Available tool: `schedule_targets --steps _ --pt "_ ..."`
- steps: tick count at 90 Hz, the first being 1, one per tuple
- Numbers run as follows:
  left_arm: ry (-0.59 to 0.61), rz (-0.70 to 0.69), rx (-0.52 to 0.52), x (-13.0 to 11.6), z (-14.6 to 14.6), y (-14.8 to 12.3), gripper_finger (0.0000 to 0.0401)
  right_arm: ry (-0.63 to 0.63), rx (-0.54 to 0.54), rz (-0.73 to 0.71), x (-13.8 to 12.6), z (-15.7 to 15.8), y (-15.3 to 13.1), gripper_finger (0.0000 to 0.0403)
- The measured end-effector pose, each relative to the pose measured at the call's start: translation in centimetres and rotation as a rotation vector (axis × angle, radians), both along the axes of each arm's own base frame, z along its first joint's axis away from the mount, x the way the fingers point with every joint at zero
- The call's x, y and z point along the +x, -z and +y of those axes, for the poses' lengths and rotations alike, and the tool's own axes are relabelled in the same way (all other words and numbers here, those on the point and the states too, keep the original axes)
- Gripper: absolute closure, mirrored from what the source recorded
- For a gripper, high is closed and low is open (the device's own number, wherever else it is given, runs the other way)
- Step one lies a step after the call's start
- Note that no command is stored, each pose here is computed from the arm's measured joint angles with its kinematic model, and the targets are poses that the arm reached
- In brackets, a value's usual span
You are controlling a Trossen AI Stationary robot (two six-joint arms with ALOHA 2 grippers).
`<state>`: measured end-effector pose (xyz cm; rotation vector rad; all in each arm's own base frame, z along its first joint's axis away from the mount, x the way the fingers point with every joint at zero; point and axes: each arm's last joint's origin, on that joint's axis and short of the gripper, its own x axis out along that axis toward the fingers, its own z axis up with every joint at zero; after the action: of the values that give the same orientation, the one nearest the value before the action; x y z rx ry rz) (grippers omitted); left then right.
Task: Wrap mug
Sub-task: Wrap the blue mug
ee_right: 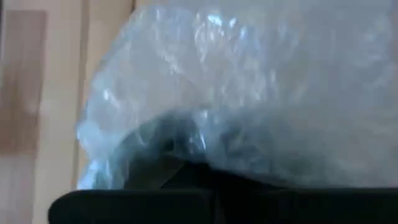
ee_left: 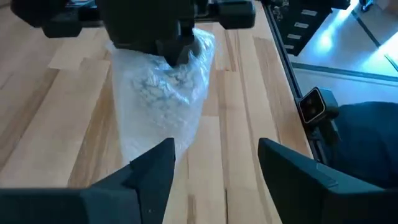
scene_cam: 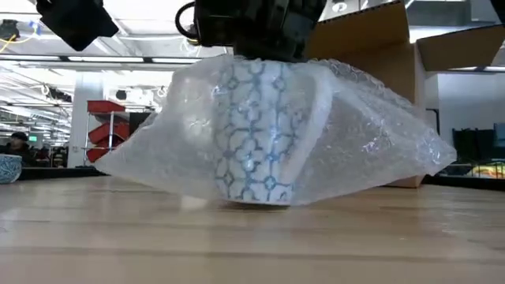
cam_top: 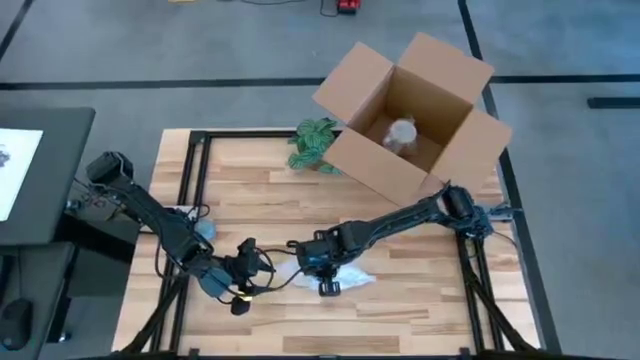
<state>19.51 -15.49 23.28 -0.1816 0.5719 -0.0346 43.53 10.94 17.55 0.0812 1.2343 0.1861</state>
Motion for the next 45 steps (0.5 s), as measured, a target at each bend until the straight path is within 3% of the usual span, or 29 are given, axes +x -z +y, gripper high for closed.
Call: schedule_targets --steps 20,45 --pt "-0.003 -0.003 0.002 0.0 0.0 0.0 0.0189 -0.037 -0.010 0.015 0.1 0.7 -2.8 0.0403" --pt "-0.006 -0.004 0.003 0.0 0.0 0.0 0.0189 -0.073 -0.071 0.013 -0.8 2.2 -10.1 0.0403"
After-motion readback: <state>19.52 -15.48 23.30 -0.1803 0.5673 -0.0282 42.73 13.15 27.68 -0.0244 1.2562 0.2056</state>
